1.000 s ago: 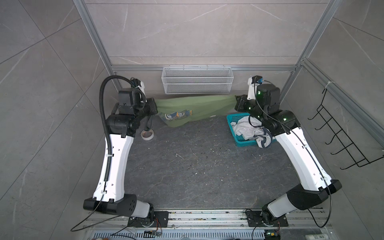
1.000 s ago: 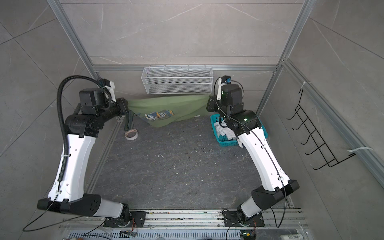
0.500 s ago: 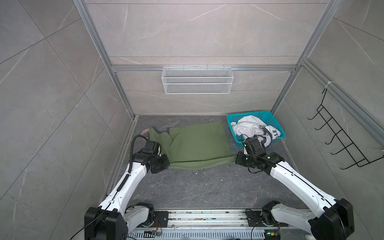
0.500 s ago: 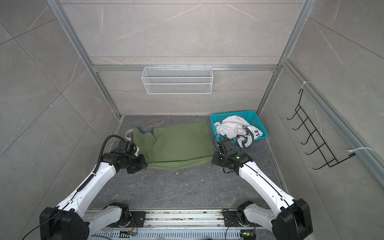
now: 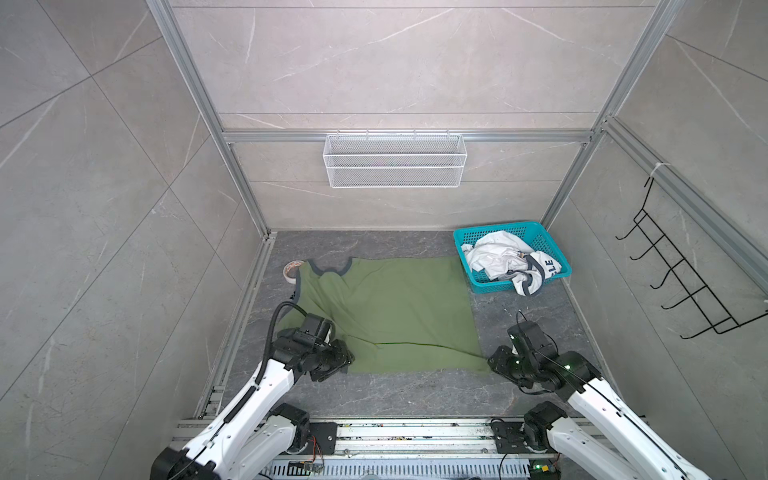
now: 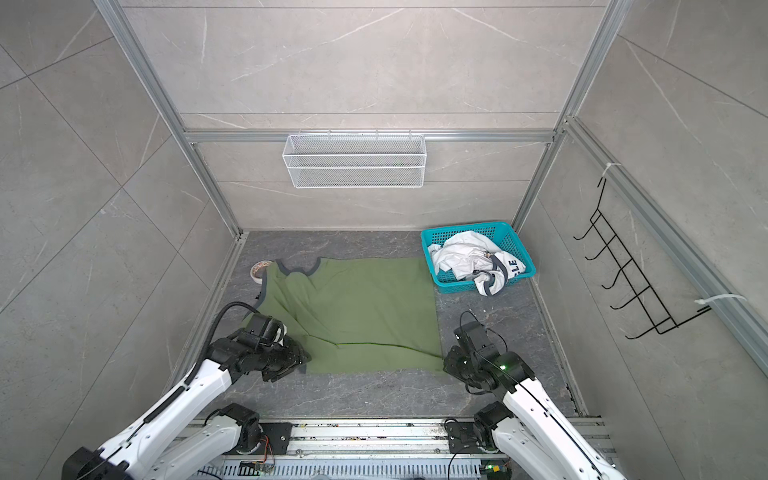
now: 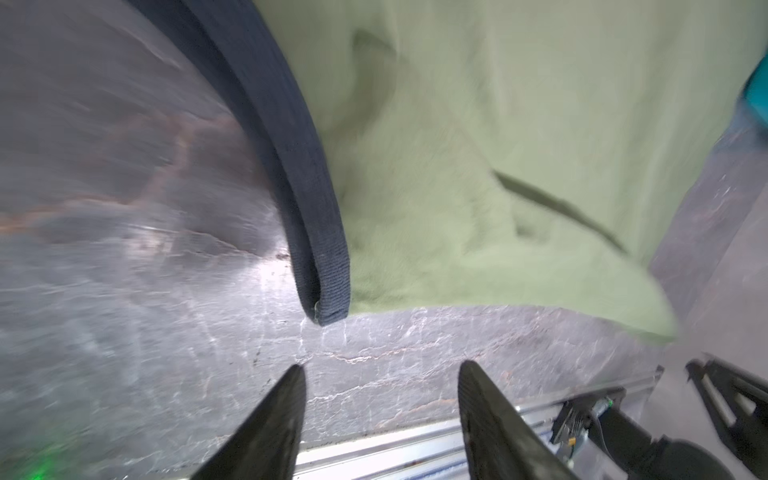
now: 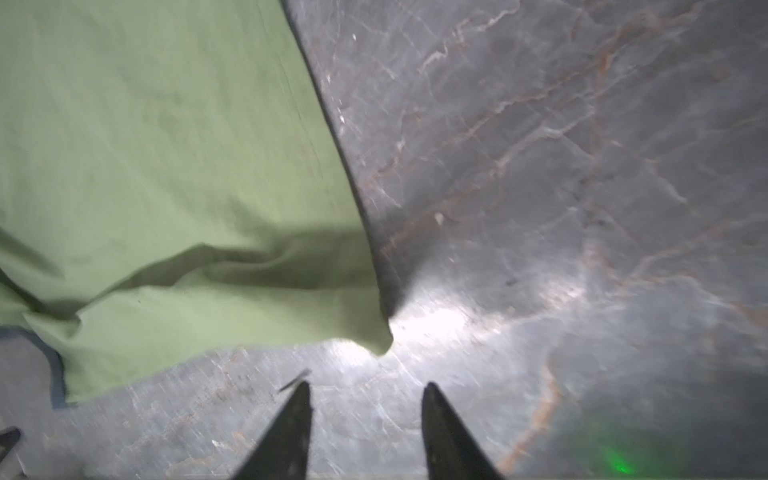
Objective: Fold and stack the tank tops
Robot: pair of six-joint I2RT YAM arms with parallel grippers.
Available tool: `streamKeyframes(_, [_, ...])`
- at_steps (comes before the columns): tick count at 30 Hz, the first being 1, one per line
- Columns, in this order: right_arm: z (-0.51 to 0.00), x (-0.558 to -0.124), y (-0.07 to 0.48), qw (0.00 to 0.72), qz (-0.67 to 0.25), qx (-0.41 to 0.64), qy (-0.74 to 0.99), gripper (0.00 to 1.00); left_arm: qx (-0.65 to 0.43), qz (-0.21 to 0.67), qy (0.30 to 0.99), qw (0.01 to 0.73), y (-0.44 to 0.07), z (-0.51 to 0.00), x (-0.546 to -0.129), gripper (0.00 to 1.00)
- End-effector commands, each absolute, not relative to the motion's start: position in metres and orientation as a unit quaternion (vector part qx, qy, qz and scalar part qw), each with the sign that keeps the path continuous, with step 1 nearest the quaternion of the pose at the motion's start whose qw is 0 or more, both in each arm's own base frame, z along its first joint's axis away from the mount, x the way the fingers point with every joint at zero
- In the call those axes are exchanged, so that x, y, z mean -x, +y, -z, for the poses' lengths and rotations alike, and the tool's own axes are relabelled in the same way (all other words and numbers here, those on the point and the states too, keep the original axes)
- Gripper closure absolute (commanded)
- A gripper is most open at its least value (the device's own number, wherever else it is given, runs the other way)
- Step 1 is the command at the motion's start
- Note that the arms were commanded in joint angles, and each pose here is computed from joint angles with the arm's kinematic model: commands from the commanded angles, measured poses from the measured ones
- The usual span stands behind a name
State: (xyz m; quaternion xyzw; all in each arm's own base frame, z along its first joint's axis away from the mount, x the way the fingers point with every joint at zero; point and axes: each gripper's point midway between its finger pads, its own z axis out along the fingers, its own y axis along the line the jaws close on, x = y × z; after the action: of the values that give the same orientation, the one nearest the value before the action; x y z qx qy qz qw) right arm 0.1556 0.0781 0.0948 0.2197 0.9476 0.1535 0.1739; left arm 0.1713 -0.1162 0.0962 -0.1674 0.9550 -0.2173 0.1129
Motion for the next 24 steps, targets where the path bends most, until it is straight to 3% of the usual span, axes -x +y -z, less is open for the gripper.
streamKeyframes(1, [-0.104, -0.135, 0.064, 0.165, -0.135, -0.235, 0.948, 0.39, 0.181, 0.186, 0.949, 0.179, -0.097, -0.134, -0.182, 0.36])
streamKeyframes(5, [-0.132, -0.15, 0.068, 0.201, -0.148, -0.212, 0.945, 0.33, 0.17, 0.188, 0.936, 0.244, -0.097, -0.171, -0.21, 0.33])
streamKeyframes(8, [-0.137, -0.167, 0.083, 0.2, -0.164, -0.191, 0.947, 0.34, 0.143, 0.233, 0.938, 0.212, -0.13, -0.171, -0.226, 0.38])
streamKeyframes(18, [-0.12, -0.197, 0.12, 0.197, -0.204, -0.165, 0.945, 0.34, 0.086, 0.185, 0.97, 0.134, -0.19, -0.095, -0.198, 0.36])
streamKeyframes(24, [-0.104, -0.207, 0.137, 0.182, -0.198, -0.134, 0.954, 0.31, 0.116, 0.062, 0.981, 0.145, -0.153, -0.052, -0.2, 0.34])
